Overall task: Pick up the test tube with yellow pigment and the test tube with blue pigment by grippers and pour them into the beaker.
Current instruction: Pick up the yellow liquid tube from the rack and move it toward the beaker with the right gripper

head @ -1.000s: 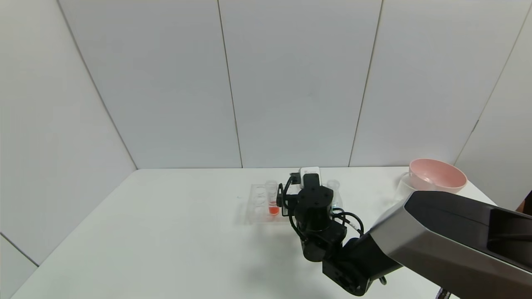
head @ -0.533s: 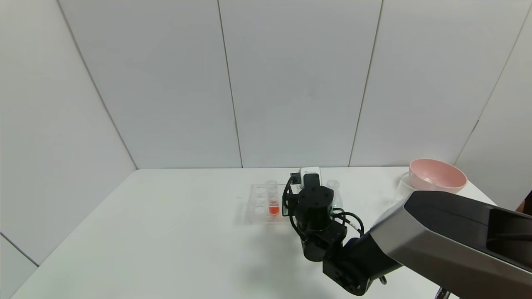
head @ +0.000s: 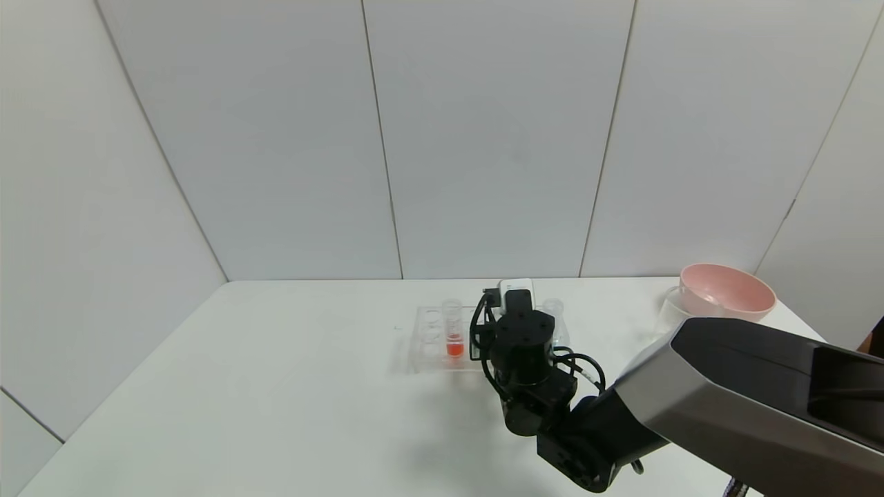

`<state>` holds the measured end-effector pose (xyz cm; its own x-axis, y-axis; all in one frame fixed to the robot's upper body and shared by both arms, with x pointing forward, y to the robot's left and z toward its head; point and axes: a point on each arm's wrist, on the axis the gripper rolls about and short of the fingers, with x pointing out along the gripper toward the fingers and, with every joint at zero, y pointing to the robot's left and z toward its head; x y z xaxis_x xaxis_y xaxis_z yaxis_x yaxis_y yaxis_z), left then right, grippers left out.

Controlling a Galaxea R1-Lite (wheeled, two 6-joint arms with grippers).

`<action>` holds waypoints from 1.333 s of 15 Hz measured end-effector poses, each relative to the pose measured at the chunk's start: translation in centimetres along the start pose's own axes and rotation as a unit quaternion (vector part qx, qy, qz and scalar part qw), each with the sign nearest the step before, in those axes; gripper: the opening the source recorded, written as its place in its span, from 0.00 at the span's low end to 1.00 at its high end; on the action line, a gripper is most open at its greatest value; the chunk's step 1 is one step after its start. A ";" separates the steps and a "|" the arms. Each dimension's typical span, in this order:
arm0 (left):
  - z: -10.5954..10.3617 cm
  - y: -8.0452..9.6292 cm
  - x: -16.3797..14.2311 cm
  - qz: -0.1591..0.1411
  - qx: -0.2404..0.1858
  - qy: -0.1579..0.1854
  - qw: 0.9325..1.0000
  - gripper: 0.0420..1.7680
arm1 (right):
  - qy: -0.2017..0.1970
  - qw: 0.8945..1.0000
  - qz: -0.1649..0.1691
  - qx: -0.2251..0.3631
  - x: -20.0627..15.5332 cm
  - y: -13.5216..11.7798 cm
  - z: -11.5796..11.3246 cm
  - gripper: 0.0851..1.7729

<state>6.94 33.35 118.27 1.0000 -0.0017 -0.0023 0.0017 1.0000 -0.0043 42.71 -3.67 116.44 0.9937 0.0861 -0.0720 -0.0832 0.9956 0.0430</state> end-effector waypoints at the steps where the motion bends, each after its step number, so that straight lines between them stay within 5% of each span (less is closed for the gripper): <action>1: 0.0 0.0 0.0 0.000 0.000 0.000 1.000 1.00 | 0.000 1.000 0.000 0.000 0.0 0.0 0.0 0.28; 8: 0.0 0.0 0.0 0.000 0.000 0.000 1.000 1.00 | -0.005 1.000 0.001 -0.002 -0.1 0.0 0.6 0.28; 20: 0.0 0.0 0.0 0.000 0.000 0.000 1.000 1.00 | -0.041 0.999 0.019 -0.002 -1.7 0.2 6.3 0.28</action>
<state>6.94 33.35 118.27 1.0000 -0.0017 -0.0023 0.0017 1.0000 -0.0043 41.48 -3.84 122.89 0.9926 0.1205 0.0120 -0.1209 0.9918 0.0407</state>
